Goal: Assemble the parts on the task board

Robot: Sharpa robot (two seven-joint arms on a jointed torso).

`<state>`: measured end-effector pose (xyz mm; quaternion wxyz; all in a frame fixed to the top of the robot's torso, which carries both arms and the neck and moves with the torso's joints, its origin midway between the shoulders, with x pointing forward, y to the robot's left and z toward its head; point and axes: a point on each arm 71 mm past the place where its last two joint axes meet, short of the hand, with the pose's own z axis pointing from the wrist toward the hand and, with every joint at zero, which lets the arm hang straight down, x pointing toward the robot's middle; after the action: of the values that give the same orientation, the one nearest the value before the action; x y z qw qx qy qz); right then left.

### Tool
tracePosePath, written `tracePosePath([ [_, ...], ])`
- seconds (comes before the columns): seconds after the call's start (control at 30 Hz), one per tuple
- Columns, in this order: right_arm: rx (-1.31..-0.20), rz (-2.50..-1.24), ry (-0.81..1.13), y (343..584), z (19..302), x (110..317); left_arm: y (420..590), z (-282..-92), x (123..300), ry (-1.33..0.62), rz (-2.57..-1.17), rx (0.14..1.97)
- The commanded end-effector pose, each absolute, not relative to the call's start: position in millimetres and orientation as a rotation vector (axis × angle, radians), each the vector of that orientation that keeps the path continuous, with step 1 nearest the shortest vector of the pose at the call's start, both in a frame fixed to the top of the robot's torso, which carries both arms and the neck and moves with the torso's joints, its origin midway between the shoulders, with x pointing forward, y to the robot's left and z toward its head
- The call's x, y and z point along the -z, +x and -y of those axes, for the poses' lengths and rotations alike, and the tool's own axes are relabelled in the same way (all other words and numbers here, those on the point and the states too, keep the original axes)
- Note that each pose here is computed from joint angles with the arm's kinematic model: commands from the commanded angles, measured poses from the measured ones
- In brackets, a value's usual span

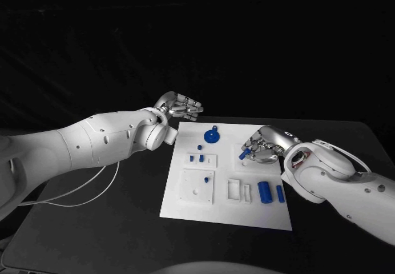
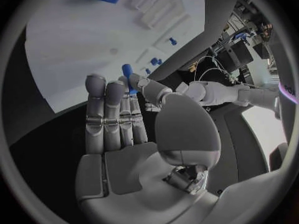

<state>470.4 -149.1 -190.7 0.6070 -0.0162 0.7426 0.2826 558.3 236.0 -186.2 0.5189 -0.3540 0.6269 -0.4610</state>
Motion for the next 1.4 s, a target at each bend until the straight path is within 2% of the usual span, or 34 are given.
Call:
tracePosePath([
  [0.03, -0.695, -1.743, -0.034, 468.8, 145.4, 186.5, 558.7, -234.3, 185.8, -0.849, -1.508, 1.117],
  [0.33, -0.735, -1.71, -0.108, 462.2, 126.9, 175.2, 559.8, -235.4, 185.9, -0.85, -1.504, 1.112],
  [0.6, -0.77, -1.652, -0.253, 445.7, 90.7, 173.6, 561.8, -232.8, 186.2, -0.848, -1.503, 1.111],
  [1.03, -0.789, -1.597, -0.502, 412.2, 37.9, 197.7, 564.1, -228.6, 187.9, -0.845, -1.504, 1.111],
  [1.4, -0.794, -1.574, -0.59, 395.7, 20.3, 209.1, 564.2, -225.8, 188.5, -0.842, -1.509, 1.115],
])
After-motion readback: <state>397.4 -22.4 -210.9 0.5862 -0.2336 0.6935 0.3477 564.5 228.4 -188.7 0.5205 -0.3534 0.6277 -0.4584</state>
